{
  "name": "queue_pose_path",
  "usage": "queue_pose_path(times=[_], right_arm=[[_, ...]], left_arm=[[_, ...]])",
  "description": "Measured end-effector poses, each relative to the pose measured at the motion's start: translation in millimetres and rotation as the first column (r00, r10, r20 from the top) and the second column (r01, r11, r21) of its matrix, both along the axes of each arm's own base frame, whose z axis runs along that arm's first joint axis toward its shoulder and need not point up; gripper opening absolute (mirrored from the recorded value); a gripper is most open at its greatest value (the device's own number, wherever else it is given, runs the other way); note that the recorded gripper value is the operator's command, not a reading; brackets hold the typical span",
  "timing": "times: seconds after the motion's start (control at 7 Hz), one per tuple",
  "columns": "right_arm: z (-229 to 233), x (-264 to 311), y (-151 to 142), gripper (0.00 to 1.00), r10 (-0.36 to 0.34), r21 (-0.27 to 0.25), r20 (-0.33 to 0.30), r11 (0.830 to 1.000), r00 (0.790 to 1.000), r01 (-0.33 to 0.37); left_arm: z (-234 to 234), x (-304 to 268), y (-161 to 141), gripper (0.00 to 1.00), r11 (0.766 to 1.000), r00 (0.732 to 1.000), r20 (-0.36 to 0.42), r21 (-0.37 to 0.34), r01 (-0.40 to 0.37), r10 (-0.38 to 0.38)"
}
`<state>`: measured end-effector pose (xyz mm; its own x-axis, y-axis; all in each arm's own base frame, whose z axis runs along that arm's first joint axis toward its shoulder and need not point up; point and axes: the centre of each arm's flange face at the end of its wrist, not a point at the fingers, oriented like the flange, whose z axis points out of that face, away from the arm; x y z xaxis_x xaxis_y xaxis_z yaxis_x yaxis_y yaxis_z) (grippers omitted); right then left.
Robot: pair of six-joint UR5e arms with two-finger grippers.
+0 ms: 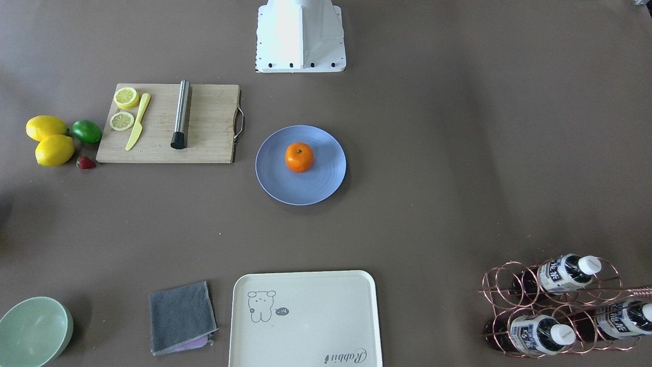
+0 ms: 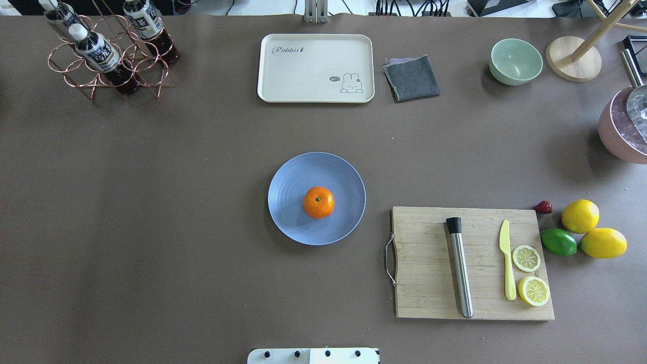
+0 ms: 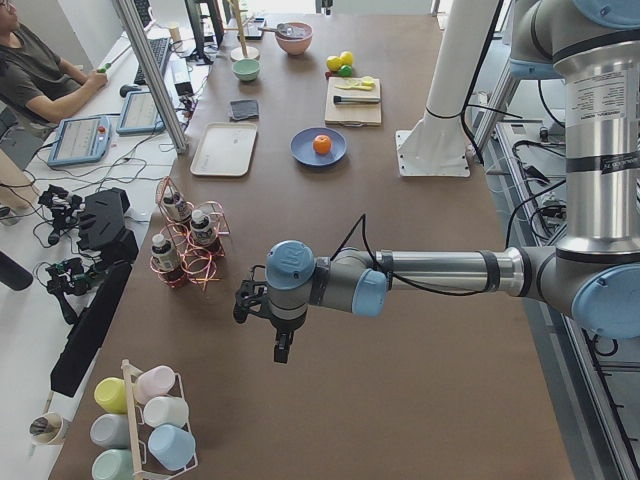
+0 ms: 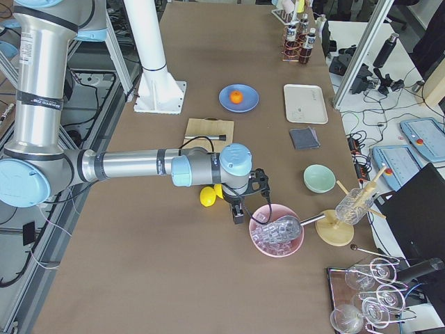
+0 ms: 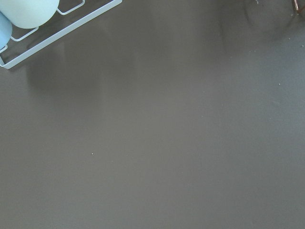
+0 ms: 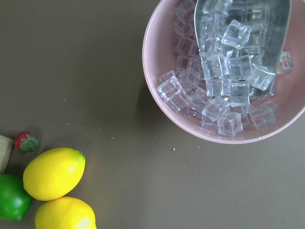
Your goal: Pick orange to plate
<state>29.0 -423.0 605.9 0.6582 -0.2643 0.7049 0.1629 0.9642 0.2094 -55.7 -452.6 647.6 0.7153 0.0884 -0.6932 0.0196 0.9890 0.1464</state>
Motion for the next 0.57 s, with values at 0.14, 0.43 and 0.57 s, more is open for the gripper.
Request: queue_pose_path(times=[0.14,0.43,0.57], right_arm=[[0.8,1.4,5.1,1.0,0.002,-0.004,0.001,1.0,1.0,-0.002],[3.3,1.8,7.7,1.0,0.003,-0.013,0.001,1.0,1.0,-0.003],[4.7,2.2,8.4,1.0,0.003,-0.018,-0.001,1.0,1.0,-0.003]], left_arm=[[0.9,0.0,0.0,0.97,1.0,1.0,0.0,-0.002,0.001,-0.001],[0.7,0.4,-0.4,0.97,1.0,1.0,-0.001,-0.004,0.001,-0.001],[0.7,0.5,-0.4,0.97,1.0,1.0,-0.002,-0.004,0.001,-0.001]])
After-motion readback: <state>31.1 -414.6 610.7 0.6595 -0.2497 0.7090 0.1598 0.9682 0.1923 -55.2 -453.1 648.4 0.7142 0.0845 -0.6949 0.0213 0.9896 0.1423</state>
